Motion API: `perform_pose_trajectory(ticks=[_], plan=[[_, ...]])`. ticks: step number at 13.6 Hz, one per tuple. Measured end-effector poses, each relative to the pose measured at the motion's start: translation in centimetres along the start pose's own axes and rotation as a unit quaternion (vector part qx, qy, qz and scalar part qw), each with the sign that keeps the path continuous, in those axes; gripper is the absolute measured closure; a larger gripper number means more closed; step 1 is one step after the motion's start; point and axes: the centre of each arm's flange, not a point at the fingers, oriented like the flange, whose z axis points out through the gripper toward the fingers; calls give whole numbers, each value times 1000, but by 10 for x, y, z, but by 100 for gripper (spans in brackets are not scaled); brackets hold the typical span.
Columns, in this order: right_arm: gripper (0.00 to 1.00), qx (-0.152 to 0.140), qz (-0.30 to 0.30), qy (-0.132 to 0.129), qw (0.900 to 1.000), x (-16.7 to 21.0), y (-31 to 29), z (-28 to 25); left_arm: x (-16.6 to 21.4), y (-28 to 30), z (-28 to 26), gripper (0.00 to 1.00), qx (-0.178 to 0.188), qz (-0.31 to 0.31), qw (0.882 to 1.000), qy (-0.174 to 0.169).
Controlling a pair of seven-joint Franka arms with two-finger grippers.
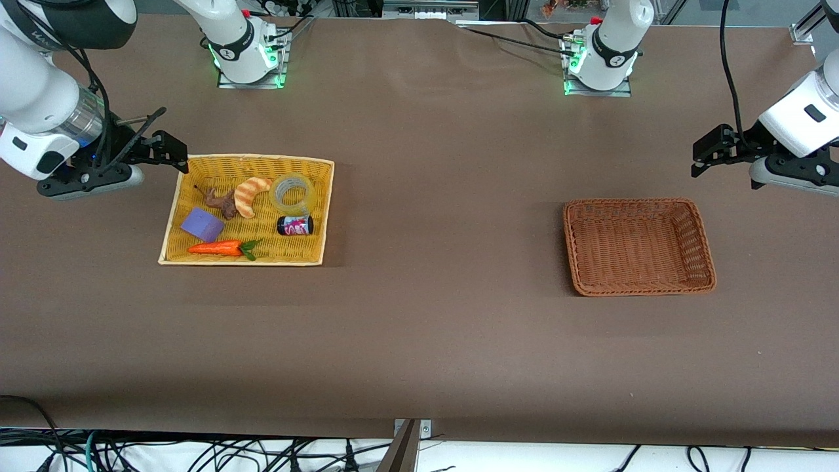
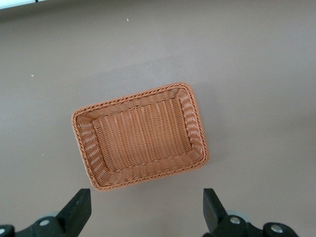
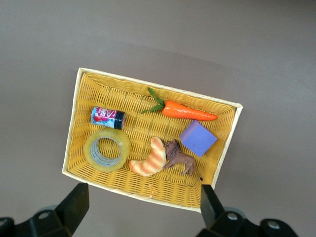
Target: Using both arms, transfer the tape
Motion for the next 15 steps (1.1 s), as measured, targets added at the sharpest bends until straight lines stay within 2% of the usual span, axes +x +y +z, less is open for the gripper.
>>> perform_pose_trajectory(ticks=[15], plan=[[0, 1, 0, -5, 1000, -2, 0, -1, 0, 0, 0, 0, 0, 0, 1000, 0]])
